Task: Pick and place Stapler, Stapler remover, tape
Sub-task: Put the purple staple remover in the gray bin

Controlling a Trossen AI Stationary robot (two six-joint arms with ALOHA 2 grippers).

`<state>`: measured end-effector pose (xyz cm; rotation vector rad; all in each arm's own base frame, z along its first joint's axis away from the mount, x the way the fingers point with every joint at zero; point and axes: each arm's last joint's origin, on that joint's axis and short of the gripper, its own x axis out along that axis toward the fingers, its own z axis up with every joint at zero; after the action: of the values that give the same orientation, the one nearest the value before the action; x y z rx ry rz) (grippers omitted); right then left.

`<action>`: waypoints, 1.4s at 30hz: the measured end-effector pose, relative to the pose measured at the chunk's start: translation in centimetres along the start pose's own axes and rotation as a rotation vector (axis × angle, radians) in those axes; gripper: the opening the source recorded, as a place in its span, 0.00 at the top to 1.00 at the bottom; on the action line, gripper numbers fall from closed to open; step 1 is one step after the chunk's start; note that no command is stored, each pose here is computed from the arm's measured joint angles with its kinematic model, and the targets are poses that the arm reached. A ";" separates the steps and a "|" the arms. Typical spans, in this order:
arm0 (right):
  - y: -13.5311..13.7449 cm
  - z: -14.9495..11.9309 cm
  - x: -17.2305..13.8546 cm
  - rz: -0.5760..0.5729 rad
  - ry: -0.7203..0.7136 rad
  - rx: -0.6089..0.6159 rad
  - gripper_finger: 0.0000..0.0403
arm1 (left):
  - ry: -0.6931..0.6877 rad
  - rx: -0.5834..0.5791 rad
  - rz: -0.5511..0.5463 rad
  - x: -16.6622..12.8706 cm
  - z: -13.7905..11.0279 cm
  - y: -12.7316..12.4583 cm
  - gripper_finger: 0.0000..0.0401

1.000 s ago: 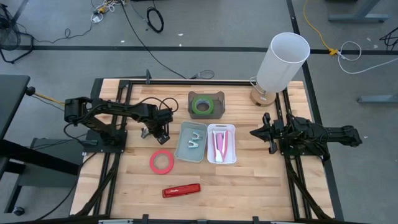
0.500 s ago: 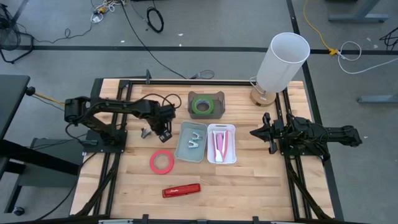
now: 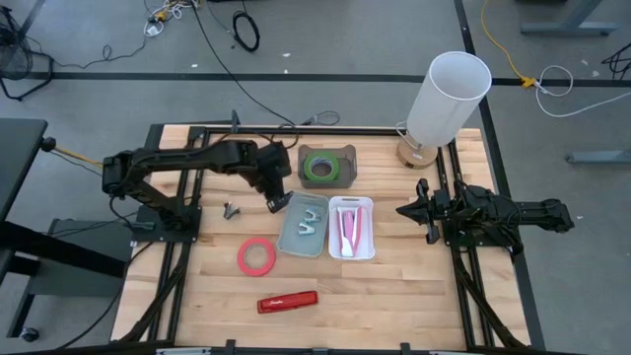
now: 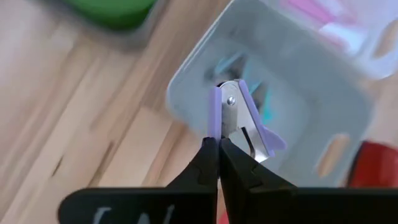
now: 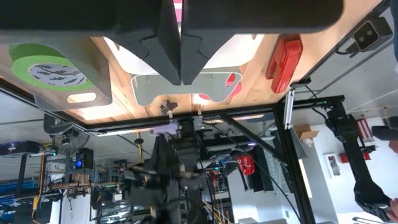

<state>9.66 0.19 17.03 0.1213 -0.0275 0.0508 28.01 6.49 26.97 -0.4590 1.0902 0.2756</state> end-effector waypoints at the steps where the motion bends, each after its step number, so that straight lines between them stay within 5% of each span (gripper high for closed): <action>1: 0.0 0.0 0.0 0.000 0.000 0.000 0.99 | -0.021 0.005 -0.016 -0.2 0.3 -0.2 0.99; 8: 0.0 0.0 0.0 0.000 0.000 0.000 0.99 | -0.074 0.024 -0.132 -0.4 1.0 -0.9 0.99; 28: 0.0 0.0 0.0 0.000 0.000 0.000 0.99 | -0.074 0.063 -0.106 -0.3 0.8 -1.1 0.99; 42: 0.0 0.0 0.0 0.000 0.000 0.000 0.99 | 0.012 0.062 -0.088 3.1 -1.8 0.1 0.99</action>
<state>9.66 0.19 17.03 0.1213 -0.0273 0.0509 27.95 5.68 23.55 -0.4525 1.0840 0.1614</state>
